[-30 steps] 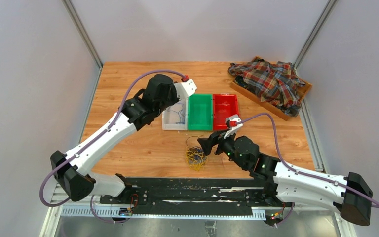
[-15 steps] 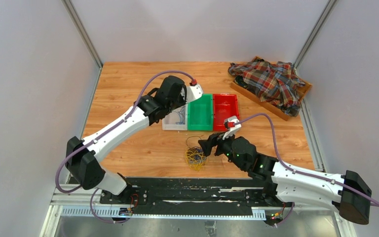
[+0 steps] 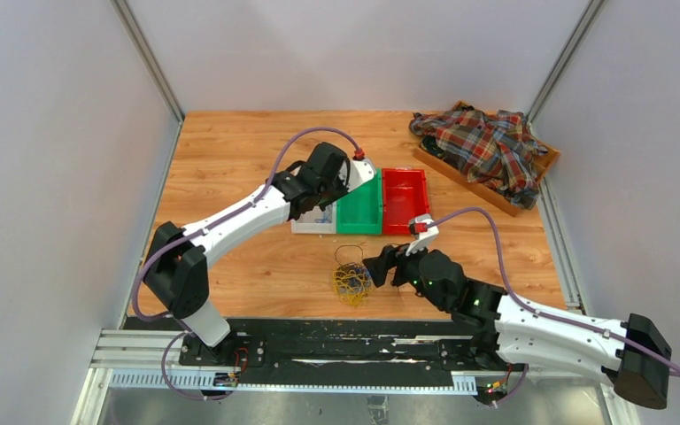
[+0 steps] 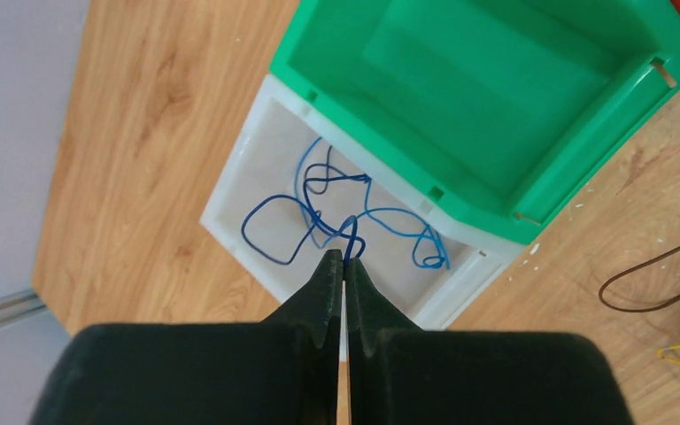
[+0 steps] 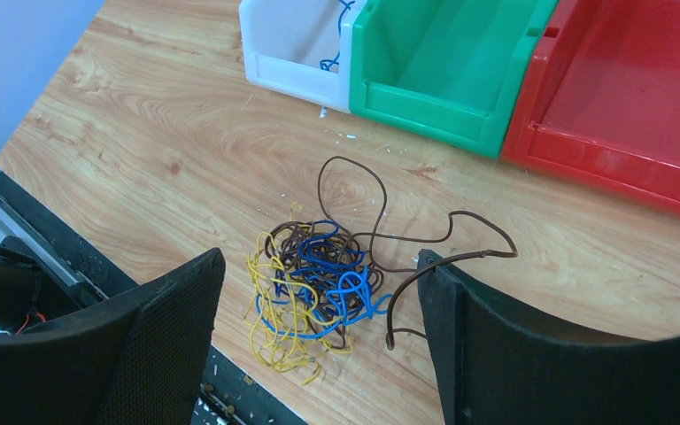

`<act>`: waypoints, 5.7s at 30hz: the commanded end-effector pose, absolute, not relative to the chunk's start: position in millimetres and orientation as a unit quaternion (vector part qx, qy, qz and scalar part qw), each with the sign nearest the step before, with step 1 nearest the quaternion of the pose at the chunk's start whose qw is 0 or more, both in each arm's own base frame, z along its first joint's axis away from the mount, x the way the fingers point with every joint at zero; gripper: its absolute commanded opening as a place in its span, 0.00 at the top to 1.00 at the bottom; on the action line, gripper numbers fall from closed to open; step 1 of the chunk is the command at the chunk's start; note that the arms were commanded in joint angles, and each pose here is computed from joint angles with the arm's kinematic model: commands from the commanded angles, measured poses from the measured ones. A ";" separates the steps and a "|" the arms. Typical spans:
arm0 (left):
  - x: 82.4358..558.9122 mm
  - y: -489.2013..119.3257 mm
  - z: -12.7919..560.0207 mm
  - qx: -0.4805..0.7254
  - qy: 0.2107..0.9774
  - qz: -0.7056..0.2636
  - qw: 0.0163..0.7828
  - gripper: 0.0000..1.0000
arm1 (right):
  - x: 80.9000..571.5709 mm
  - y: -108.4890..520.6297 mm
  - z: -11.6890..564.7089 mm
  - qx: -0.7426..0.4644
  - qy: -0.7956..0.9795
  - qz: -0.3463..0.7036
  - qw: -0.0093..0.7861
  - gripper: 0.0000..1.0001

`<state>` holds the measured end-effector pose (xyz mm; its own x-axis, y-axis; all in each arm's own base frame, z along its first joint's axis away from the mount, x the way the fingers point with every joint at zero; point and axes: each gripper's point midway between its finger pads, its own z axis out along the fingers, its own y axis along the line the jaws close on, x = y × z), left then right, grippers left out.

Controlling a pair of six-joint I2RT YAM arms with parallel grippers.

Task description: Untangle the cables

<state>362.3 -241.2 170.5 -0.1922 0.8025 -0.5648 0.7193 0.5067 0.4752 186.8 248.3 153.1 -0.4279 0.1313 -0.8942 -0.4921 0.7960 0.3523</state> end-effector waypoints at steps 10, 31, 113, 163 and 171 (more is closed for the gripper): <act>398.5 -225.7 111.6 0.437 0.814 0.012 0.383 1.00 | 178.5 237.6 140.2 -0.106 0.806 0.288 0.506 0.23; 387.2 -211.4 158.1 0.448 0.814 0.028 0.369 0.15 | 177.6 228.3 154.8 -0.107 0.799 0.285 0.518 0.29; 148.3 -231.3 318.6 0.391 0.570 -0.387 0.610 0.30 | 153.3 389.6 458.6 -0.248 0.542 0.574 0.561 1.00; 194.1 -208.0 304.6 0.438 0.616 -0.242 0.609 0.99 | 155.7 357.9 424.0 -0.283 0.615 0.554 0.484 0.42; 213.9 -210.3 325.2 0.437 0.615 -0.211 0.621 0.99 | 157.4 312.8 388.4 -0.280 0.669 0.472 0.501 0.34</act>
<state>207.2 -210.9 304.5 0.1080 0.2836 -0.9528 0.8217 0.5140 0.2462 146.6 335.6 421.1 -0.3655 0.1849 -0.9123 -0.8748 0.2665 0.4045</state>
